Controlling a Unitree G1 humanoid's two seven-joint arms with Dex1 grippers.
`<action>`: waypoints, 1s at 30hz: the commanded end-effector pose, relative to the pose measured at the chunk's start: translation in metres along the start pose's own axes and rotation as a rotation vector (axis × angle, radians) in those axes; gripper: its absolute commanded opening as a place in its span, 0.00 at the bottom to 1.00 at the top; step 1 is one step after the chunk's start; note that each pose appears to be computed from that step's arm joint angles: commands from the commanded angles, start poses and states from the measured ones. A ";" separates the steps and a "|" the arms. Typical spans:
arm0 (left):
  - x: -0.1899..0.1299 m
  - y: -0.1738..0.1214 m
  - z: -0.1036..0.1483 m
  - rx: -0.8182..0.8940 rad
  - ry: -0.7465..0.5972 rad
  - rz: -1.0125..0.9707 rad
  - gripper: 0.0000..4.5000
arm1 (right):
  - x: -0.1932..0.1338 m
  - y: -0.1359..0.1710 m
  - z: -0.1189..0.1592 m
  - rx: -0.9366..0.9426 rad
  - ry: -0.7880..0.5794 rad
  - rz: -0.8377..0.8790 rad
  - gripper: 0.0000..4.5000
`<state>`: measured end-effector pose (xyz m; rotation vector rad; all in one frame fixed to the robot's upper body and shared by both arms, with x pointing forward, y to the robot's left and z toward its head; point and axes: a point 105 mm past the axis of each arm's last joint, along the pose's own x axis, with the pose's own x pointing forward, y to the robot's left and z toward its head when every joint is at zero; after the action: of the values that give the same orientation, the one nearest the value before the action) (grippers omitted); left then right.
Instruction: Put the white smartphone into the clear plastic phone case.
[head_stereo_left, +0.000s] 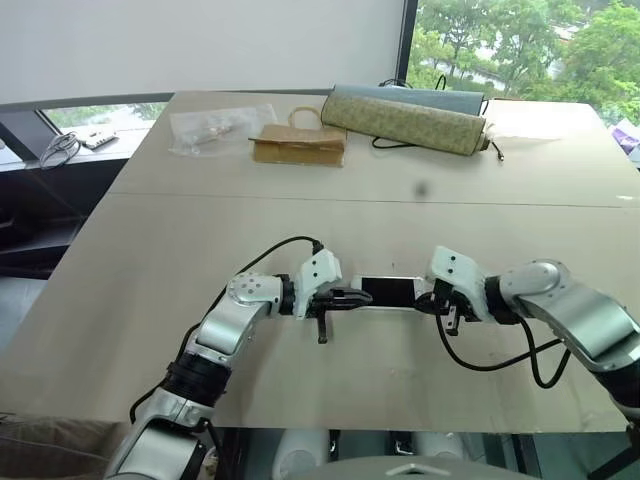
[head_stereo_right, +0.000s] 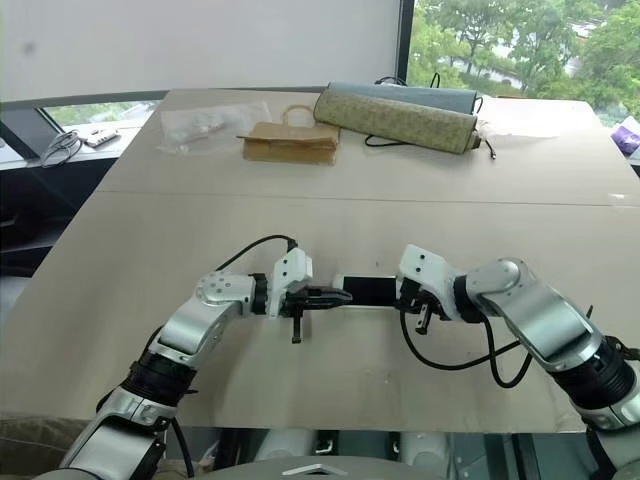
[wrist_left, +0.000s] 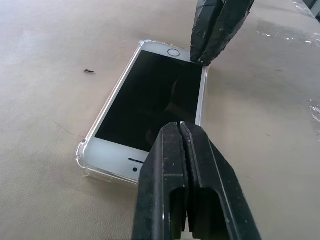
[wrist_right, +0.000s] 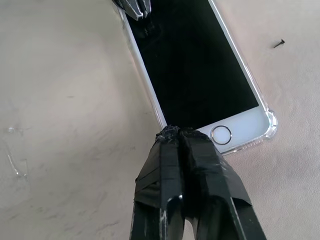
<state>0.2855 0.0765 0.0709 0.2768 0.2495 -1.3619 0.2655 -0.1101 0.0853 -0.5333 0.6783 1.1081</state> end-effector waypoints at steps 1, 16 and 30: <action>0.003 -0.002 -0.013 -0.025 0.046 0.003 0.01 | 0.023 0.001 -0.065 0.124 0.240 0.013 0.00; -0.018 0.013 0.050 -0.086 -0.233 0.194 0.00 | -0.042 -0.018 0.037 0.074 -0.531 -0.299 0.06; -0.084 0.001 0.055 -0.119 -0.250 0.414 0.98 | -0.091 -0.006 -0.019 0.163 -0.583 -0.552 1.00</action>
<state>0.2781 0.1351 0.1360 0.0280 0.1148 -0.9427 0.2470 -0.1817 0.1212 -0.1801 0.1606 0.6216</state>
